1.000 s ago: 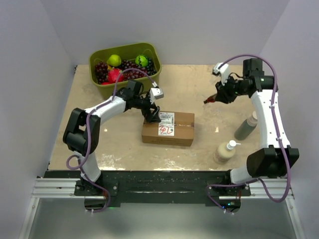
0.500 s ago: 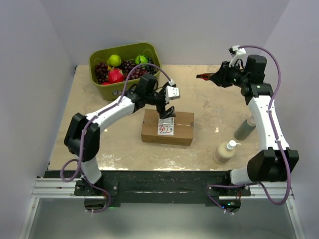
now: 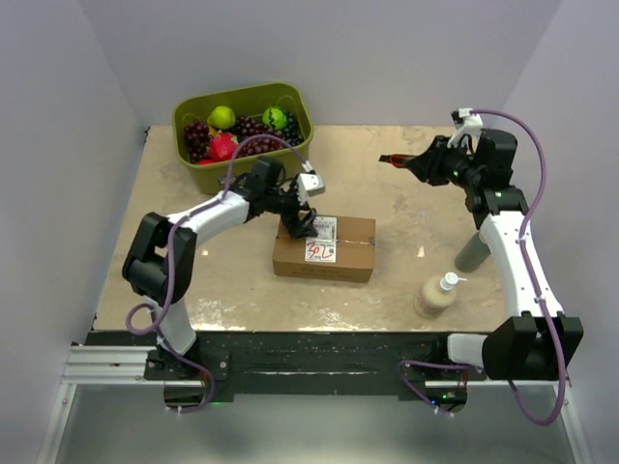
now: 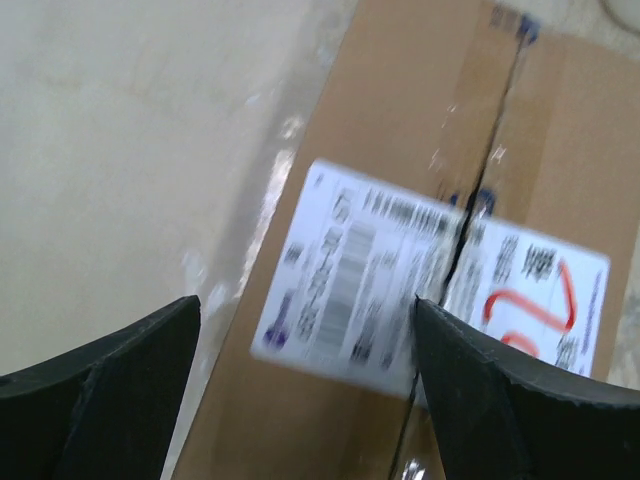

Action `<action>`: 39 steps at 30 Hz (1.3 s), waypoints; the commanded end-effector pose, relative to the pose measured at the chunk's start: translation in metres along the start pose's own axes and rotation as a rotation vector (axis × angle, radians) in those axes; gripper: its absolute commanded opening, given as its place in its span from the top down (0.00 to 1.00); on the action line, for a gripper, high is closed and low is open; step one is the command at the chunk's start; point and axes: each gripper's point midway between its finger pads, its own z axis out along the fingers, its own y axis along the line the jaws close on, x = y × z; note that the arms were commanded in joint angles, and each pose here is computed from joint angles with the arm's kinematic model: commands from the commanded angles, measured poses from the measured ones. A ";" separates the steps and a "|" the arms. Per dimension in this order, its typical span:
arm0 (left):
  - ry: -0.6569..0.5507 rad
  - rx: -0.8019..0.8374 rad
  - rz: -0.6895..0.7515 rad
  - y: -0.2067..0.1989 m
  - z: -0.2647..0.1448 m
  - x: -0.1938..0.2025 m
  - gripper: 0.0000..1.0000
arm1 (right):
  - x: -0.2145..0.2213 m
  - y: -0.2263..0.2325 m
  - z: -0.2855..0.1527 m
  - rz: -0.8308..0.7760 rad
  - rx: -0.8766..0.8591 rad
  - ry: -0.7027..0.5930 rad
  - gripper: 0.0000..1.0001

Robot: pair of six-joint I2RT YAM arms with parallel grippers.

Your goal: Unpack the express box

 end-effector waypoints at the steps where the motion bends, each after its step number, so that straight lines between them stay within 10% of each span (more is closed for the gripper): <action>1: 0.126 -0.061 -0.010 0.032 -0.064 0.057 0.11 | -0.027 0.018 -0.003 -0.018 -0.075 -0.125 1.00; 11: 0.225 -0.007 0.104 0.056 -0.114 0.084 0.16 | -0.018 0.036 0.030 0.021 -0.173 -0.076 1.00; 18: -0.051 -0.136 0.201 0.045 -0.136 -0.039 0.02 | 0.010 0.026 0.036 0.125 -0.056 -0.001 1.00; 22: -0.016 -0.051 0.454 -0.022 -0.099 -0.073 0.00 | 0.027 0.038 0.021 0.108 -0.120 0.023 1.00; 32: 0.130 0.165 0.532 -0.080 -0.050 -0.015 0.00 | 0.042 0.043 0.005 0.142 -0.136 0.031 1.00; 39: 0.100 -0.204 0.560 -0.040 -0.042 -0.008 0.00 | 0.040 0.038 0.011 0.175 -0.113 0.015 1.00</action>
